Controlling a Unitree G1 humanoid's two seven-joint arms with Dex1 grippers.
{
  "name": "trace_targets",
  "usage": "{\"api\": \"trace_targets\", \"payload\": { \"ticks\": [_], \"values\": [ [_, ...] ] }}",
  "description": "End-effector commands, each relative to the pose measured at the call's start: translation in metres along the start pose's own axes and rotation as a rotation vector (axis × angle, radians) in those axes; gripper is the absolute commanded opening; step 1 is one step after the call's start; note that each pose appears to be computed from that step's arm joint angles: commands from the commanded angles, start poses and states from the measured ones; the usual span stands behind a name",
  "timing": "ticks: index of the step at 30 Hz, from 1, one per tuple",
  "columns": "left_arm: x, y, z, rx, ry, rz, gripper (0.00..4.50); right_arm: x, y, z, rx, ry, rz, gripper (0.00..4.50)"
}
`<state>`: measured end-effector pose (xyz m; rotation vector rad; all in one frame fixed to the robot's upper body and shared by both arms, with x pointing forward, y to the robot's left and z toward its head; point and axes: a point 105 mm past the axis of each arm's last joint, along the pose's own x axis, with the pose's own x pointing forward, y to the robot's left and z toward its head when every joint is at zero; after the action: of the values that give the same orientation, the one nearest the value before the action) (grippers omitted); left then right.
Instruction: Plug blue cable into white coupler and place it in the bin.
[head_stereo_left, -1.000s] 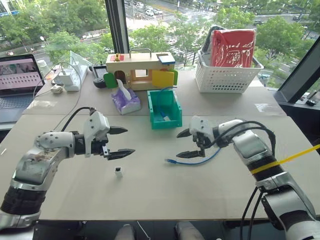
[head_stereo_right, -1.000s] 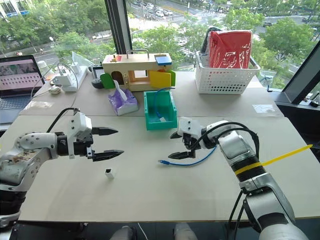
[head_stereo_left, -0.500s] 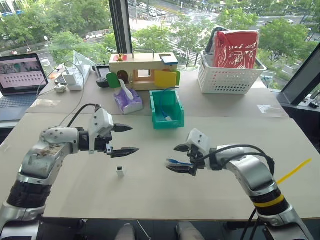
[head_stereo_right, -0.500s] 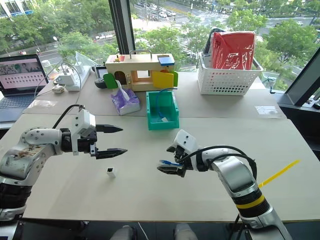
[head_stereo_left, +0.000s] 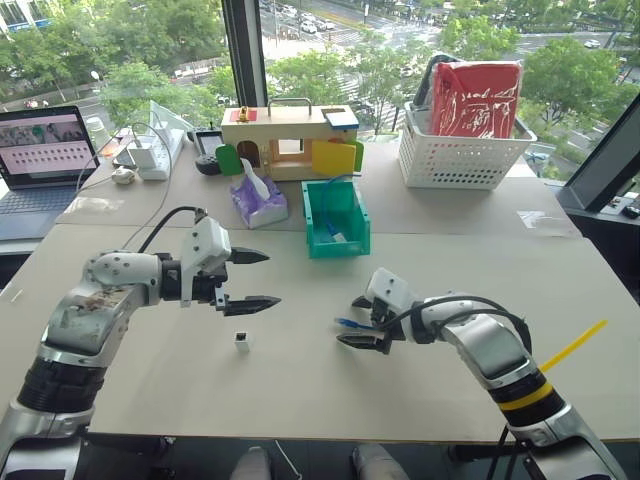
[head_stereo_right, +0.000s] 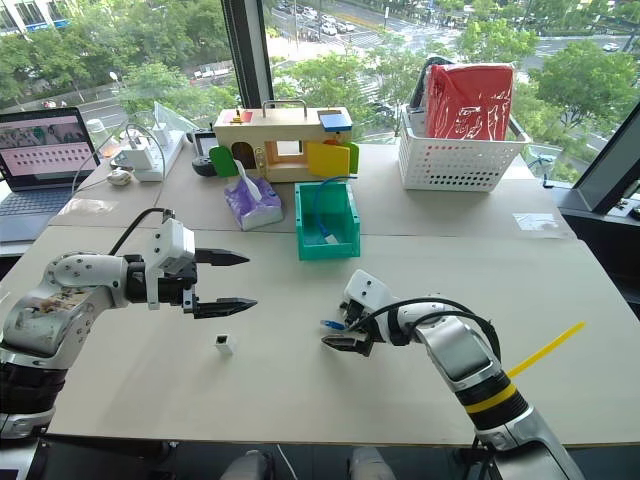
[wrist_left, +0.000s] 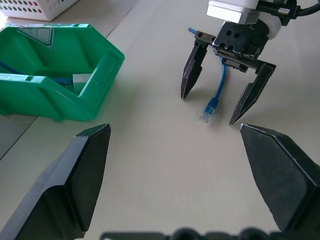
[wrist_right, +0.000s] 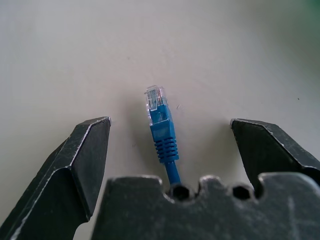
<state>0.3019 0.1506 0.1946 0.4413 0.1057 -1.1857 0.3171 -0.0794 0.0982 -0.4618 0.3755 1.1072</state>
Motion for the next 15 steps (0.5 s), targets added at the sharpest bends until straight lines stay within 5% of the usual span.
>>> {"api": "trace_targets", "payload": {
  "ticks": [1, 11, 15],
  "values": [
    [-0.003, 0.001, 0.012, 0.057, -0.015, 0.002, 4.41, -0.001, 0.0, 0.003, -0.014, -0.014, 0.011, 3.57],
    [0.006, -0.001, 0.009, 0.085, 0.002, -0.046, 4.41, 0.006, 0.026, 0.003, -0.197, -0.013, 0.174, 0.2],
    [0.022, -0.013, 0.003, 0.117, 0.029, -0.129, 4.41, 0.01, 0.037, 0.009, -0.268, -0.039, 0.251, 0.11]
  ]
}}
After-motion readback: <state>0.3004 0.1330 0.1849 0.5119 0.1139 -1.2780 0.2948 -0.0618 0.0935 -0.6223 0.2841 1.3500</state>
